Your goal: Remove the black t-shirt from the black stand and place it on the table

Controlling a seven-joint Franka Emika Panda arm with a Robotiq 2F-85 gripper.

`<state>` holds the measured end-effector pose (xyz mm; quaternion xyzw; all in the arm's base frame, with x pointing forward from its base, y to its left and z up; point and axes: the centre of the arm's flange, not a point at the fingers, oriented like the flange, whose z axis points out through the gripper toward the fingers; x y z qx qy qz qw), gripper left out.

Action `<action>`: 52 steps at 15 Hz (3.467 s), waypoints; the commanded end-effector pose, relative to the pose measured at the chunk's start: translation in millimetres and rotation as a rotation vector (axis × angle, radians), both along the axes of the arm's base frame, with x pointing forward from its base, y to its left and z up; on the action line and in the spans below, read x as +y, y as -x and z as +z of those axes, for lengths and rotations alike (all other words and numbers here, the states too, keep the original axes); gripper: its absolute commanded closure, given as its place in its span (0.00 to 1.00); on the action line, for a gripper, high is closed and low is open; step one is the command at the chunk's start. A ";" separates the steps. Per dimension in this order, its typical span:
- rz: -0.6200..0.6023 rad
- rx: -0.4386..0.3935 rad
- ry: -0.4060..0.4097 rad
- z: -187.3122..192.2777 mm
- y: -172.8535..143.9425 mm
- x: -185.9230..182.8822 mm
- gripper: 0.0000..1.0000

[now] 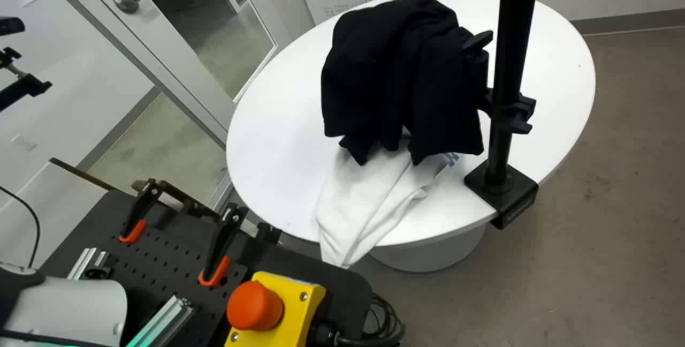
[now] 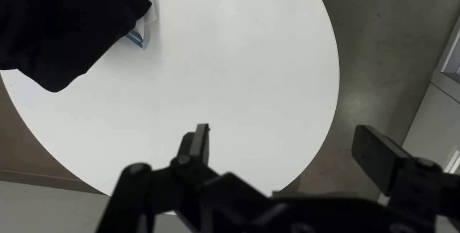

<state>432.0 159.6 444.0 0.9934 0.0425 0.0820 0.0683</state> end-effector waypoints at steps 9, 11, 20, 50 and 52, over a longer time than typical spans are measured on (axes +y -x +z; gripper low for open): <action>-0.056 0.110 -0.002 -4.9 -25.6 -41.6 0.00; -0.093 0.085 -0.023 -9.0 -42.3 -69.1 0.00; -0.484 0.000 -0.066 -40.4 -102.0 -202.2 0.00; -0.759 0.320 0.107 -190.0 -126.9 -362.4 0.00; -0.760 0.331 0.114 -196.7 -124.6 -363.4 0.00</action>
